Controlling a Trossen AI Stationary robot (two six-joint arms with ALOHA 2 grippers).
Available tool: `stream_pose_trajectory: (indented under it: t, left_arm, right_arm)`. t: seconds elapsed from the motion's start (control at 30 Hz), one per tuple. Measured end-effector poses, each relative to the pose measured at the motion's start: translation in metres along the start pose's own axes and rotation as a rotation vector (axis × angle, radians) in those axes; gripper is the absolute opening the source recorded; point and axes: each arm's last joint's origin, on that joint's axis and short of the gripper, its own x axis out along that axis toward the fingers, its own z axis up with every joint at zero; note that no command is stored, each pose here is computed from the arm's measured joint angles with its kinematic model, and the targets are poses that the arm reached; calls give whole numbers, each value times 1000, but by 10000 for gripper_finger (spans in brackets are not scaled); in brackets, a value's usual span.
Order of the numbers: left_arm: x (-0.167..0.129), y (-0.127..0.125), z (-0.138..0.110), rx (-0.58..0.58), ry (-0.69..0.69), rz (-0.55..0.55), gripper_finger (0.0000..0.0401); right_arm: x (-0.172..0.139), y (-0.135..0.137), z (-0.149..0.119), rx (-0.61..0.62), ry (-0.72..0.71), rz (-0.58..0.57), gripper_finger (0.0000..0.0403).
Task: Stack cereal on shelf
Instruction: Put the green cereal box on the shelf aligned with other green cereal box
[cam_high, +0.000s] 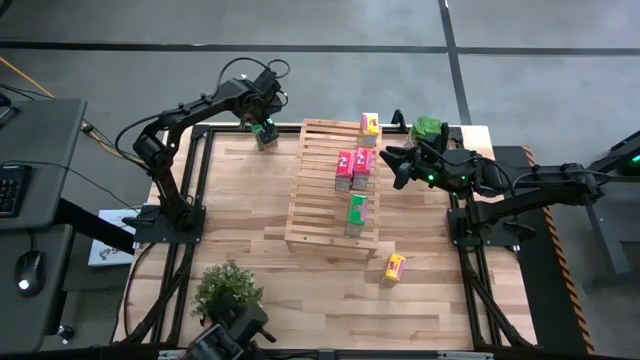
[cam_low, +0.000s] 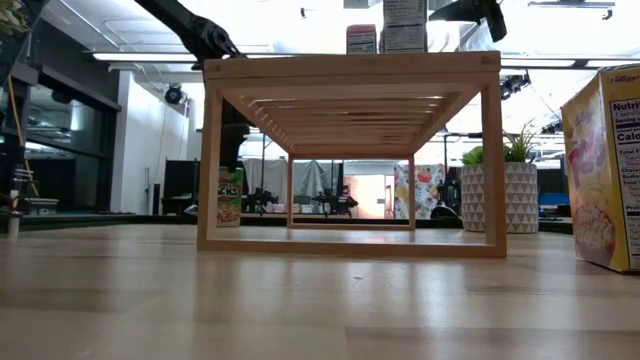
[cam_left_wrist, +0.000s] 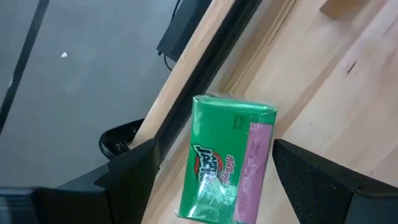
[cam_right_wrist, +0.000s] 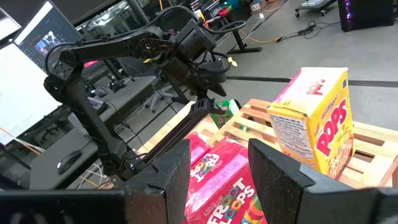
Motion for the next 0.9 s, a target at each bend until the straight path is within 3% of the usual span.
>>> stream_pose_trajectory:
  t: [0.9]
  left_arm:
    - [19, -25, 10, 32, 95, 148, 305]
  right_arm:
    - [0, 0, -1, -2, 5, -4, 154]
